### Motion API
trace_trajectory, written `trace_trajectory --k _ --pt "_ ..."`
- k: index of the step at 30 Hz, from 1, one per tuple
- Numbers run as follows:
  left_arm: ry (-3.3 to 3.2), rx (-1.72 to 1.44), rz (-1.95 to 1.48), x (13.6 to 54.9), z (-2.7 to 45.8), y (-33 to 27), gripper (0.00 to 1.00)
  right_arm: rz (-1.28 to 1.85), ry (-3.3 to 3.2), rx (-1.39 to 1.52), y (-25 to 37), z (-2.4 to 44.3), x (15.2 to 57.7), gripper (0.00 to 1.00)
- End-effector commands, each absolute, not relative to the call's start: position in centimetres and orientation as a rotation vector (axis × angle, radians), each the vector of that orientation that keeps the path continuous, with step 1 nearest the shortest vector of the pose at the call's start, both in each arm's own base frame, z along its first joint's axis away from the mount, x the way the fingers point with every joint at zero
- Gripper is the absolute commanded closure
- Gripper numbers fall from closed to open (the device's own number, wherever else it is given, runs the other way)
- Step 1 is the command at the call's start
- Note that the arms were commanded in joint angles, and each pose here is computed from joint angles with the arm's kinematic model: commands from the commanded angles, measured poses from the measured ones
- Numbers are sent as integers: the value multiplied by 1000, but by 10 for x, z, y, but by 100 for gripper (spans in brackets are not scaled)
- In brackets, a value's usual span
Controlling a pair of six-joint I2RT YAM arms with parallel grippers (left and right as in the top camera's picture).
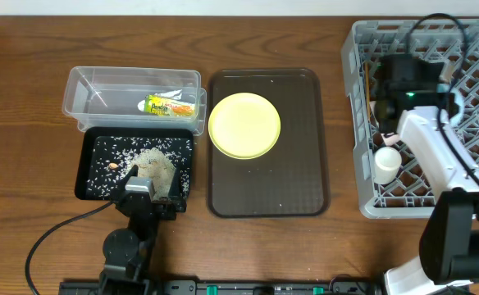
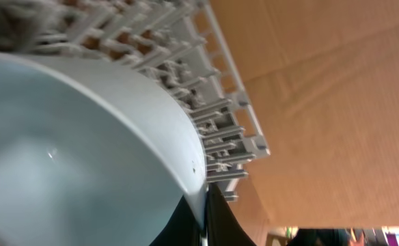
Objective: Sort waste into correct bins and load items into the dishwasher rack
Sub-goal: 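Carry the blue bowl to the grey rack and release it, then reach the right gripper to the yellow plate rim and grasp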
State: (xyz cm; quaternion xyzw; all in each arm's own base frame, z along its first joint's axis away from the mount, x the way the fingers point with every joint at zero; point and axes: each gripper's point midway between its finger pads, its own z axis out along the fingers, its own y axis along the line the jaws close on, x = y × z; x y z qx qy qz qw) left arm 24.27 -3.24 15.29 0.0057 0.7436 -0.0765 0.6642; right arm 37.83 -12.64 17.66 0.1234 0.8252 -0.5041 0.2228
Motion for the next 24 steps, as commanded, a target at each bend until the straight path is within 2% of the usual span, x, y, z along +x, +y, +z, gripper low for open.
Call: trace_trajectory --k 1,8,11,13,19,24 --pt "1727 18 -144 242 137 -29 8 -1260 2373 202 -94 159 388 98" --pt "1727 18 -144 242 137 -29 8 -1266 2397 110 -76 156 384 95" --pt "1728 18 -143 242 137 -29 8 -1275 2414 108 -75 156 378 78" --pt "1727 18 -143 242 137 -29 8 -1257 2407 149 -75 161 373 74" --pt "1727 18 -144 242 137 -29 8 -954 2415 171 -50 189 365 68" --pt "1728 18 -144 242 137 -29 8 -498 2418 108 -1 219 352 57"
